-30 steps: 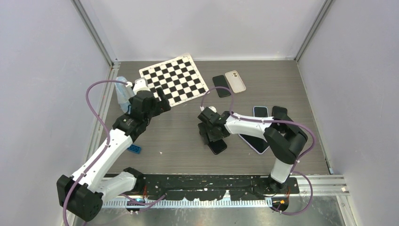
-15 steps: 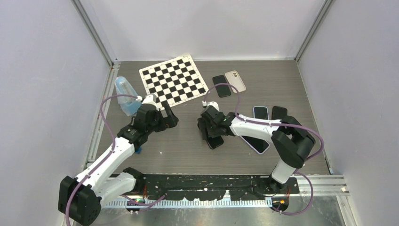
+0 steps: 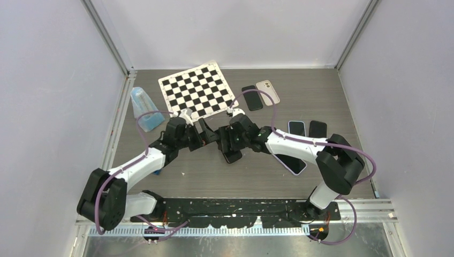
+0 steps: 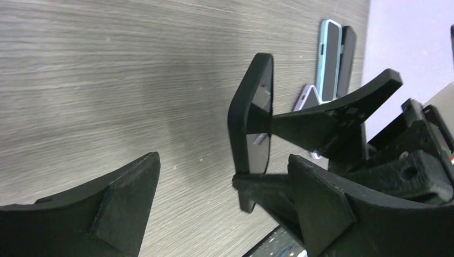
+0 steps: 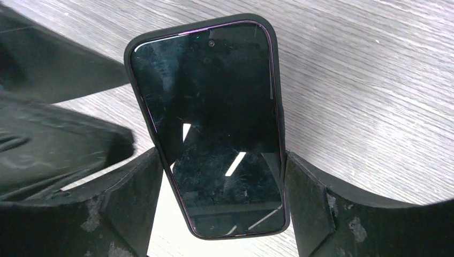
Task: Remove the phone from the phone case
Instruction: Pick up the phone at the center of the board, then adjust the phone, then remove the phone case from the phone.
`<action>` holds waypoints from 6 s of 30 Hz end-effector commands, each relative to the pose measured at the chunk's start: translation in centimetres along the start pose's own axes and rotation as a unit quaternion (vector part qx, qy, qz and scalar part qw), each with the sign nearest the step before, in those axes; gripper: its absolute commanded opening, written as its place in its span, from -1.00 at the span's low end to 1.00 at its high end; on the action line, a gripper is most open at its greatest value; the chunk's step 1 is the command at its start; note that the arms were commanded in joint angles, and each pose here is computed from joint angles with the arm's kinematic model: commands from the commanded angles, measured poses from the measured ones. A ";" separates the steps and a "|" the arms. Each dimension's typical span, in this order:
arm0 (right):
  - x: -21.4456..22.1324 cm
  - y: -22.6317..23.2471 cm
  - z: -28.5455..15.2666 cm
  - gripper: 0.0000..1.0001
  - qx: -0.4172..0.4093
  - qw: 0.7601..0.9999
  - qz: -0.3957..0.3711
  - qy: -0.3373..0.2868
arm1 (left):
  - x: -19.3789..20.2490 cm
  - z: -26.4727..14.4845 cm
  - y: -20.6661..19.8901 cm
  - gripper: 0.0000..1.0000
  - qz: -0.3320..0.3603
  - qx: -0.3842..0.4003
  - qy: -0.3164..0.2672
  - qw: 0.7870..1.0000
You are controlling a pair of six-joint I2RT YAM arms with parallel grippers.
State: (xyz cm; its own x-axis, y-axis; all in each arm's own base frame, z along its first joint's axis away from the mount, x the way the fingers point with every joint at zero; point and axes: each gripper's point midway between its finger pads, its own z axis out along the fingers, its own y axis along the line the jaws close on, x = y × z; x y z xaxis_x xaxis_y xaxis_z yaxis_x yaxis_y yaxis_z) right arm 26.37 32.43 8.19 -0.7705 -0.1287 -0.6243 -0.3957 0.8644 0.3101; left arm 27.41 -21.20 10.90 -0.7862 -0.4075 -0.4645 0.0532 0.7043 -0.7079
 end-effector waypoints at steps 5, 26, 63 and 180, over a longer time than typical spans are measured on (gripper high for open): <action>-6.5 5.2 -3.9 0.12 -0.109 0.990 0.019 -0.089 | -1.3 1.3 -3.8 0.24 -0.029 0.091 -0.002 0.995; -6.7 3.5 -5.6 0.96 -0.167 0.981 0.062 -0.079 | -3.7 1.2 -7.6 -1.00 -0.032 0.163 0.010 0.986; -12.7 11.3 -19.0 0.18 -0.485 0.824 0.107 -0.273 | -16.0 -14.3 -20.7 -1.00 -0.047 0.351 -0.151 0.923; -6.9 13.4 -18.0 -0.86 -0.512 0.848 -0.133 -0.046 | -8.0 -15.2 -18.0 -1.00 0.112 0.369 0.082 0.919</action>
State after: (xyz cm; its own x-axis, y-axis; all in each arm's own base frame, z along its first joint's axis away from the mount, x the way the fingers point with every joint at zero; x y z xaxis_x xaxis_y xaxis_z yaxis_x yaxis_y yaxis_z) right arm 17.32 35.22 26.70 -0.6586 -0.2089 -0.7229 -0.7434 0.0316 0.6681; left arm 24.17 -21.16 34.17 -0.7509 -0.1602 -0.6407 0.6115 0.1979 -0.7661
